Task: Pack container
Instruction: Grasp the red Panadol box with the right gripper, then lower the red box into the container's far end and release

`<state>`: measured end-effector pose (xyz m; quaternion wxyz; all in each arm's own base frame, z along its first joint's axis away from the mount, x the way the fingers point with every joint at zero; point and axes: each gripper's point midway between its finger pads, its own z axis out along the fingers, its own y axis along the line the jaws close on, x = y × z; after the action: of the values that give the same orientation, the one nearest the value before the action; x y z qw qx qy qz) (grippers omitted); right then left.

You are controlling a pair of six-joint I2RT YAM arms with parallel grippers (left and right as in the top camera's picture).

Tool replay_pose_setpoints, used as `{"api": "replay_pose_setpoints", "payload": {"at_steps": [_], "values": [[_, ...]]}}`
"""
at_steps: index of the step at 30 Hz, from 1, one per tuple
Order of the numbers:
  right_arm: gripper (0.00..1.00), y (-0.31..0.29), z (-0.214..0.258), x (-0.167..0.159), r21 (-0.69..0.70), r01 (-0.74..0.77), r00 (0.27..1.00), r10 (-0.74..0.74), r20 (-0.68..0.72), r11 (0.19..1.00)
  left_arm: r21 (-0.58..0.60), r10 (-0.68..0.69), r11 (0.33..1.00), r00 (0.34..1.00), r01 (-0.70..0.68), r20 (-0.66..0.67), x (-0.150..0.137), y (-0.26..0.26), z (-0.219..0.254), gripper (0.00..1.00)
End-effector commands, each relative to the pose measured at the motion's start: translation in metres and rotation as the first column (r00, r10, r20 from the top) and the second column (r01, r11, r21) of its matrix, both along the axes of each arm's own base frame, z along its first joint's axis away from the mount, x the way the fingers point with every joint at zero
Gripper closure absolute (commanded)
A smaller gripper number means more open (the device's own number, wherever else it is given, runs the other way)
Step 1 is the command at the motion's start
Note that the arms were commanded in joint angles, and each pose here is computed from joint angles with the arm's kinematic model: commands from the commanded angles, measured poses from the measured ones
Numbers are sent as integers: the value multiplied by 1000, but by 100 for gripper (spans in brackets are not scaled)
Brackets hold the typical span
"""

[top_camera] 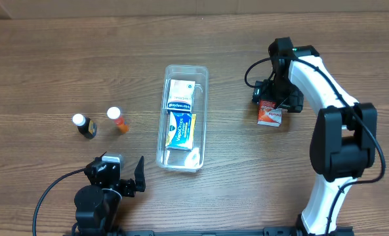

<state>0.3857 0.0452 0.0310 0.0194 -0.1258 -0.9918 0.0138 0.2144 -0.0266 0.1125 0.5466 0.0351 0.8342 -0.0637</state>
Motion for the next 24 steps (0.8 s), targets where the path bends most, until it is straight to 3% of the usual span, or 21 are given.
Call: {"api": "replay_pose_setpoints", "payload": {"at_steps": [1, 7, 11, 15, 18, 22, 24], "values": [[0, 7, -14, 0, 42, -13, 1000, 15, -26, 999, -9, 2, 1000, 1000, -2, 7, 0, 0, 1, 0], [20, 9, -21, 0, 51, 50, 999, -49, -14, 997, -9, 2, 1000, 1000, -2, 7, 0, 0, 1, 0], [29, 10, 1, 0, 53, 47, 999, -46, -10, 998, -9, 3, 1000, 1000, -3, 7, 0, 0, 1, 0], [32, 28, 64, 5, 108, 32, 996, -40, 73, 994, -9, 3, 1000, 1000, -3, 7, 0, 0, 1, 0], [34, 57, 131, 9, 153, -21, 974, -15, 227, 988, -9, 3, 1000, 1000, -3, 7, 0, 0, 1, 0], [34, 125, 203, 6, 212, -174, 886, 59, 460, 962, -9, 3, 1000, 1000, -3, 7, 0, 0, 1, 0], [33, 161, 213, 1, 223, -239, 852, 94, 514, 945, -9, 2, 1000, 1000, -2, 7, 0, 0, 1, 0]]}}
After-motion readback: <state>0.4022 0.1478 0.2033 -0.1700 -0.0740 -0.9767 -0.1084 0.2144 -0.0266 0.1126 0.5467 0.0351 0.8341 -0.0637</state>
